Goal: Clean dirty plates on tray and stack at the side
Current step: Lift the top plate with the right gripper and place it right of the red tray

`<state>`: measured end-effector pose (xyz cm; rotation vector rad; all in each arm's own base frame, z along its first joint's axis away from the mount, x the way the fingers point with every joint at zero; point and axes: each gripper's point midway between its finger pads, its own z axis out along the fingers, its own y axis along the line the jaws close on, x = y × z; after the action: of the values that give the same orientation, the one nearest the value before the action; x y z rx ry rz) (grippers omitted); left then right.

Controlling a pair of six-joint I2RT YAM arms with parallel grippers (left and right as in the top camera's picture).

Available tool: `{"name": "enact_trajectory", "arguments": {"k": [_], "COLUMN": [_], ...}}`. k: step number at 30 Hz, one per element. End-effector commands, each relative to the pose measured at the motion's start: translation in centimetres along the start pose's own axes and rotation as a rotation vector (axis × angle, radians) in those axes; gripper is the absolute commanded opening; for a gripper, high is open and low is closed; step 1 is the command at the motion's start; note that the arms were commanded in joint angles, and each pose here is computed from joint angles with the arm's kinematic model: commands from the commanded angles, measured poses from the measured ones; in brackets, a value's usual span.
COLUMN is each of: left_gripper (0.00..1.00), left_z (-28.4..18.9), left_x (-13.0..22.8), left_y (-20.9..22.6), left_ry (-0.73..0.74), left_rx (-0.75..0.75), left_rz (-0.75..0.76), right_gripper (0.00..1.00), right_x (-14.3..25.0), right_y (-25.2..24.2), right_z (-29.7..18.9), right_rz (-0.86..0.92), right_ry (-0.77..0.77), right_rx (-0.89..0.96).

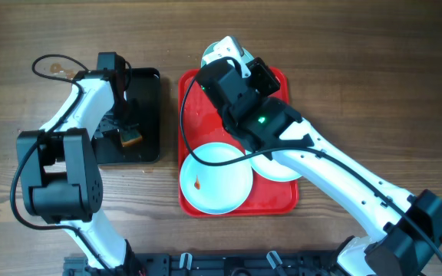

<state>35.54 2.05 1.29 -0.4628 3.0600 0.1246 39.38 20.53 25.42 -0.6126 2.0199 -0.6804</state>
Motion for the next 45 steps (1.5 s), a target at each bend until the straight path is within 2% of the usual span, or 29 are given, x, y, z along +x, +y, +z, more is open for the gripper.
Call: {"name": "enact_trajectory", "arguments": {"k": [1,7,9,12,13,16,17,19,21,24,27,29,31,34,39,43,45], "left_gripper": [1.0,1.0,1.0,1.0,1.0,1.0,1.0,1.0,1.0,1.0,1.0,1.0,1.0,1.0,1.0,1.0,1.0], "left_z": [-0.3,-0.3,-0.3,-0.3,-0.3,-0.3,-0.3,-0.3,-0.3,-0.3,-0.3,-0.3,-0.3,-0.3,-0.3,-0.3,-0.3], "left_x": [-0.2,-0.2,-0.2,-0.2,-0.2,-0.2,-0.2,-0.2,-0.2,-0.2,-0.2,-0.2,-0.2,-0.2,-0.2,-0.2,-0.2], "left_y": [0.4,0.4,0.4,0.4,0.4,0.4,0.4,0.4,0.4,0.4,0.4,0.4,0.4,0.4,0.4,0.4,0.4], "left_ry": [-0.014,-0.014,-0.014,-0.014,-0.014,-0.014,-0.014,-0.014,-0.014,-0.014,-0.014,-0.014,-0.014,-0.014,-0.014,-0.014,-0.014], "left_rx": [-0.006,-0.006,-0.006,-0.006,-0.006,-0.006,-0.006,-0.006,-0.006,-0.006,-0.006,-0.006,-0.006,-0.006,-0.006,-0.006,-0.006], "left_rz": [-0.004,-0.004,-0.004,-0.004,-0.004,-0.004,-0.004,-0.004,-0.004,-0.004,-0.004,-0.004,-0.004,-0.004,-0.004,-0.004,-0.004], "right_gripper": [0.04,0.04,0.04,0.04,0.04,0.04,0.04,0.04,0.04,0.04,0.04,0.04,0.04,0.04,0.04,0.04,0.04], "right_x": [-0.4,-0.5,0.3,3.3,4.3,5.4,6.2,7.2,7.3,5.9,2.1,0.1,-0.9,-1.3,-1.0,3.7,8.2], "right_y": [-1.8,-1.7,0.2,0.7,0.2,-3.0,-4.9,-7.2,-8.1,-7.9,-7.6,-5.7,-4.3,-2.9,-3.4,-6.5,-7.6], "right_z": [-0.9,-1.0,-0.5,2.0,3.0,3.9,4.2,4.7,4.6,3.0,-0.6,-2.3,-3.0,-2.7,-2.2,2.3,5.2], "right_rz": [0.005,0.019,0.064,0.28,0.431,0.702,0.784,0.797,0.726,0.479,0.227,0.048,-0.038,-0.052,-0.013,0.153,0.303], "right_ry": [-0.015,-0.017,0.003,0.13,0.181,0.207,0.209,0.205,0.19,0.155,0.037,-0.013,-0.033,-0.043,-0.03,0.125,0.263], "right_rx": [0.064,0.06,-0.073,-0.267,-0.418,-0.665,-0.692,-0.615,-0.514,-0.216,0.06,0.13,0.157,0.15,0.16,0.122,-0.027]}}
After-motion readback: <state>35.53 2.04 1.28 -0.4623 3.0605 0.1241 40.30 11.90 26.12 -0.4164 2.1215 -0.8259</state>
